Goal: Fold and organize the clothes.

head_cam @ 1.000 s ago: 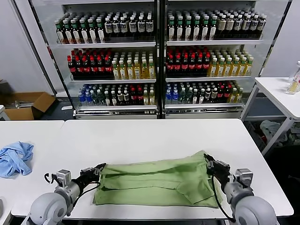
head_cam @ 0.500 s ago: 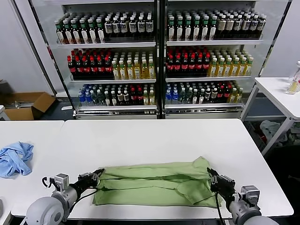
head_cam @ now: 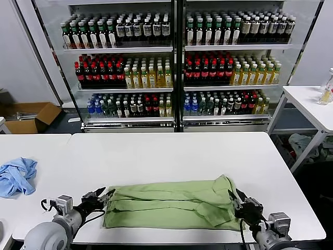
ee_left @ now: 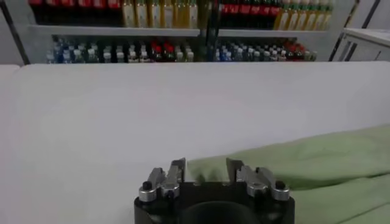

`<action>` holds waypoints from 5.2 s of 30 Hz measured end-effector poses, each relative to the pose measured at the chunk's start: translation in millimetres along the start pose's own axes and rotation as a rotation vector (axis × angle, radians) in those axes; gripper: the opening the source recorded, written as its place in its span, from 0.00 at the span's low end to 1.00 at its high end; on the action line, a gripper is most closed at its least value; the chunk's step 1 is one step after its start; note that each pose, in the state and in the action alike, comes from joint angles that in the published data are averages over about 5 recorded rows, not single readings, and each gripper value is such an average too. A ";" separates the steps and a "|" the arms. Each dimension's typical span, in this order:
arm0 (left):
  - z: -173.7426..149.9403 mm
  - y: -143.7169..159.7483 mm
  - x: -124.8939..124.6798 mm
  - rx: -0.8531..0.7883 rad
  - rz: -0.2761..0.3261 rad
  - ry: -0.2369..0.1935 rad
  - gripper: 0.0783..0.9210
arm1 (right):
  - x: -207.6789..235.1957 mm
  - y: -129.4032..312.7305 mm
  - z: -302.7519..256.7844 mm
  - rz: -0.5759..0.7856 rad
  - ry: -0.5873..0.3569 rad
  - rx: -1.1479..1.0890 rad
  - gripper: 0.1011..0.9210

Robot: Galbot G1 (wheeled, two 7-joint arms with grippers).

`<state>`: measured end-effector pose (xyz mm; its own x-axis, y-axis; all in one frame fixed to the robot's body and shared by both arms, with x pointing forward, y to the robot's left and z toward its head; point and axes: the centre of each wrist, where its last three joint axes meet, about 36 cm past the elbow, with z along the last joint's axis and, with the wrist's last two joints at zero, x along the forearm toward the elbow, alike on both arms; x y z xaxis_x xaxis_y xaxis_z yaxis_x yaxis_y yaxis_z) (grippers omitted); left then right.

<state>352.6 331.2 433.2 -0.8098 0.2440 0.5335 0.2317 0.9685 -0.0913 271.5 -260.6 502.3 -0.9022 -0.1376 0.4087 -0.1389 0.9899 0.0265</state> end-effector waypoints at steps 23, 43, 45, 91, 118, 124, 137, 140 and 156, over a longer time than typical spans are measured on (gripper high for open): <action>44.0 -86.4 -12.5 0.101 -0.239 -0.033 0.78 | 14.6 25.0 3.6 0.029 -0.014 0.059 0.88; 38.1 -93.4 -26.9 0.103 -0.271 -0.039 0.09 | 7.9 19.5 5.9 0.068 -0.018 0.102 0.88; 33.0 -90.0 -23.2 0.094 -0.277 -0.056 0.05 | 6.5 17.2 4.7 0.071 -0.022 0.105 0.88; -19.5 -148.8 -2.7 0.242 0.126 -0.137 0.03 | -21.4 2.5 -4.0 0.130 -0.073 0.134 0.88; -29.3 -199.8 -22.2 0.377 0.255 -0.164 0.52 | -31.8 -0.2 -9.8 0.113 -0.089 0.146 0.88; -21.7 -163.3 -18.3 0.282 0.131 -0.206 0.74 | -37.9 2.9 -10.3 0.099 -0.094 0.142 0.88; 20.2 -94.4 -25.9 0.066 -0.147 -0.087 0.88 | -39.6 5.4 -11.3 0.083 -0.097 0.151 0.88; 25.3 -88.0 -27.6 0.046 -0.167 -0.066 0.88 | -39.5 6.2 -10.8 0.081 -0.096 0.150 0.88; 37.9 -73.3 -36.2 0.083 -0.152 -0.007 0.44 | -40.7 7.5 -9.5 0.075 -0.092 0.151 0.88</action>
<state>344.5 253.2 388.6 -0.8360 0.0944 0.5406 0.0613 0.9950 -0.0790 311.0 -247.2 494.5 -0.9451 -0.0725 0.3187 -0.1229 0.9823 -0.1411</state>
